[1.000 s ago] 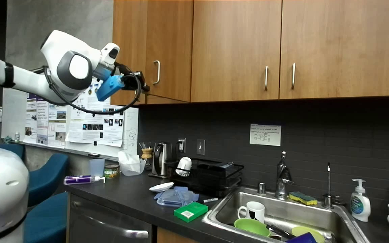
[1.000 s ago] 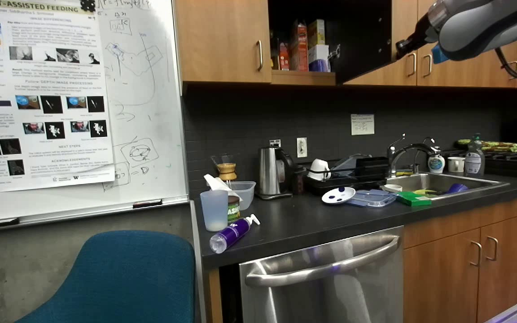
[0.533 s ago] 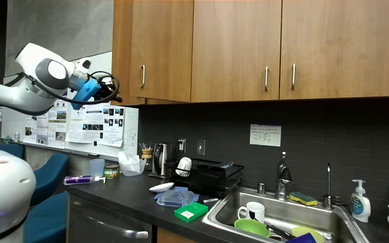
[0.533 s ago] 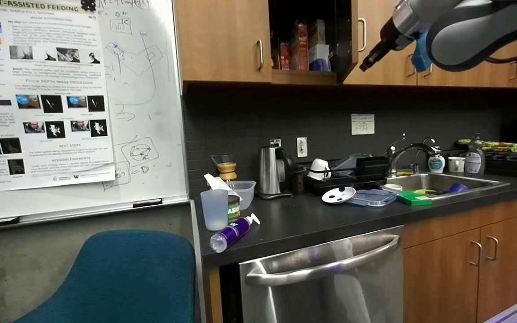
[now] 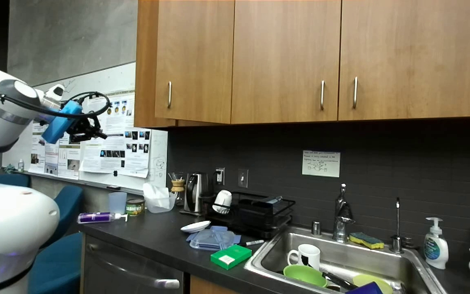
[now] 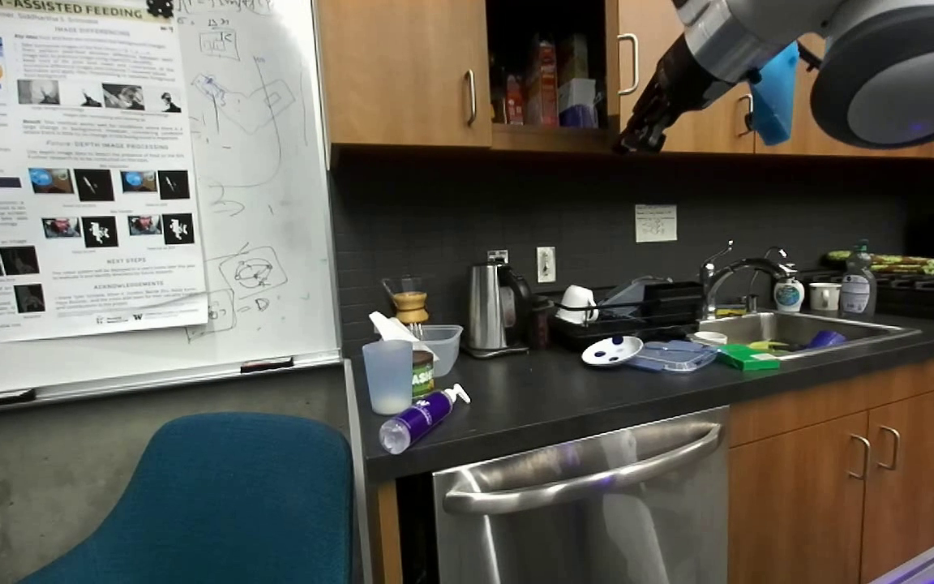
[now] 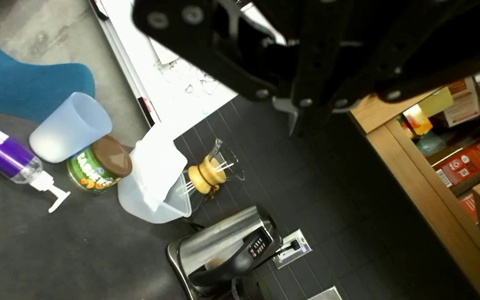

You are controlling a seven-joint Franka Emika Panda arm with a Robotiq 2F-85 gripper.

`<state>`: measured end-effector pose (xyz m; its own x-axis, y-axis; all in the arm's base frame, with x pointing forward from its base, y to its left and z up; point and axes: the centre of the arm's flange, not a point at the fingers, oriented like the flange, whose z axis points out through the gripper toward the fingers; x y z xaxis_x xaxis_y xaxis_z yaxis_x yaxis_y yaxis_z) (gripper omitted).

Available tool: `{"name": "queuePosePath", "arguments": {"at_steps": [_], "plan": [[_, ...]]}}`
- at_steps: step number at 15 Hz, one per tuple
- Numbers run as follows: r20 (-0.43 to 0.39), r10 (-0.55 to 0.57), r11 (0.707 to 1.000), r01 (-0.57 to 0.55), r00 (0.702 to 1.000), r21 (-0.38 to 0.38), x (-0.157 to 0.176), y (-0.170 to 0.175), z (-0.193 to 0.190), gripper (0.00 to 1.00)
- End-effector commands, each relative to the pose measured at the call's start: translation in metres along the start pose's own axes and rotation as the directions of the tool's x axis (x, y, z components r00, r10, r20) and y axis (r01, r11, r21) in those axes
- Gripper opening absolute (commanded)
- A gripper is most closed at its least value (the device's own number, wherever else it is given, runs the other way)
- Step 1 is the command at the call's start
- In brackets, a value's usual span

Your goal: Close the open upper cabinet door.

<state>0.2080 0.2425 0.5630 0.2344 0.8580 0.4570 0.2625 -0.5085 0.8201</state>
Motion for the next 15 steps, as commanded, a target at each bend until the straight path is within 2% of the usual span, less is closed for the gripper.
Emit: {"name": "queuePosePath", "arguments": {"at_steps": [1,4,8,10,13,15], "plan": [[0.035,-0.041,0.998,0.042,0.999,-0.045,-0.05,0.007,0.019,0.0],[0.086,0.12,0.988,-0.111,0.989,-0.107,-0.076,0.055,0.045,0.0],[0.068,0.344,0.927,-0.328,0.936,-0.18,-0.121,0.123,0.066,0.0],[-0.005,0.398,0.897,-0.39,0.917,-0.208,-0.134,0.145,0.066,0.0],[-0.153,0.442,0.851,-0.467,0.884,-0.239,-0.136,0.161,0.059,0.0],[-0.228,0.44,0.844,-0.486,0.869,-0.226,-0.129,0.162,0.056,0.0]]}}
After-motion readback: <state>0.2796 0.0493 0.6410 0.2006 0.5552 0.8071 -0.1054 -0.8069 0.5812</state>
